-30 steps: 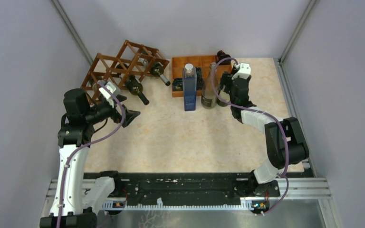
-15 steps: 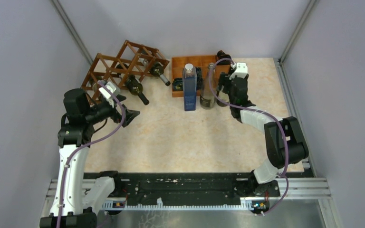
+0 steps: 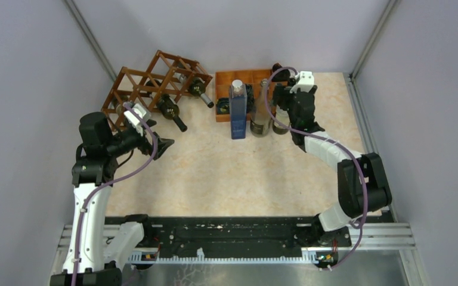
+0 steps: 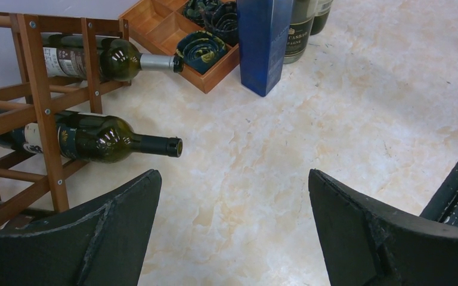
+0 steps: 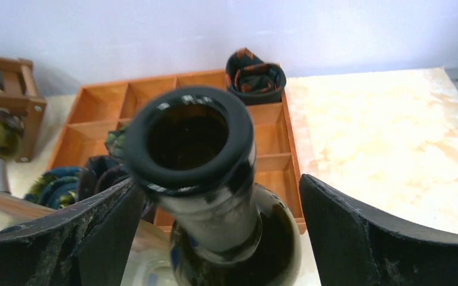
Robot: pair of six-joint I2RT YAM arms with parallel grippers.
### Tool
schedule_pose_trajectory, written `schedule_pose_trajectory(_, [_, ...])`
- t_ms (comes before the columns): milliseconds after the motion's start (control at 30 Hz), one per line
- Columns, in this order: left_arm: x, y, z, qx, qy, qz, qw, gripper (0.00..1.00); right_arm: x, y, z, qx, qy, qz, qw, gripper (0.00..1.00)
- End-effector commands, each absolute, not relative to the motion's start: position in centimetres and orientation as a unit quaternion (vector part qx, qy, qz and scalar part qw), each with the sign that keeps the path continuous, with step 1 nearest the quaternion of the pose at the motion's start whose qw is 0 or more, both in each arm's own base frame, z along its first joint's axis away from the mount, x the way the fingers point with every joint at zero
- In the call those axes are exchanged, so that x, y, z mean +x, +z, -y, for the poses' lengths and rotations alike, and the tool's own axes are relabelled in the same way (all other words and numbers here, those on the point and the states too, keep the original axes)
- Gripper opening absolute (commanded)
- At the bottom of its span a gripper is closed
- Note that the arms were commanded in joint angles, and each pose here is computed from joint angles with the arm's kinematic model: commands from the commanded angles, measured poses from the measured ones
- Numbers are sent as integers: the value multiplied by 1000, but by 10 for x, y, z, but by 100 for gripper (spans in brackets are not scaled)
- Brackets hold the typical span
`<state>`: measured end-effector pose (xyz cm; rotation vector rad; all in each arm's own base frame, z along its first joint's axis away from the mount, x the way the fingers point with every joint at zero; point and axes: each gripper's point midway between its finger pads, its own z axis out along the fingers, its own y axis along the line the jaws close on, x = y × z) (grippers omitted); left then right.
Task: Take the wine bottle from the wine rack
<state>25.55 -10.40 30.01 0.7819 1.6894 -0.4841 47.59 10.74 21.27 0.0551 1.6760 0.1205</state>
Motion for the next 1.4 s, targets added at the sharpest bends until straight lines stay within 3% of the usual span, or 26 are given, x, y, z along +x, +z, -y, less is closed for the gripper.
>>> schedule_pose_trajectory(0, [254,307,100,335,-189,-718,581,99,465,292,-110,41,87,-686,721,99])
schedule_pose_trajectory(333, [265,306,90,337,-150,-721,587,99,410,353,-82,77,79,-662,742,99])
schedule_pose_trajectory(500, [280,277,75,407,-86,-719,557,99,370,368,-93,68,112,-672,729,99])
schedule_pose_trajectory(833, [295,183,13,594,73,-714,364,99,293,294,-176,-39,210,-769,603,99])
schedule_pose_trajectory(1000, [291,169,3,667,125,-653,335,99,269,287,-160,76,278,-753,592,99])
schedule_pose_trajectory(1133, [285,151,5,733,154,-581,318,99,252,278,-175,31,340,-725,599,99])
schedule_pose_trajectory(1367, [302,133,1,794,164,-514,280,99,253,244,-187,-6,305,-787,536,99])
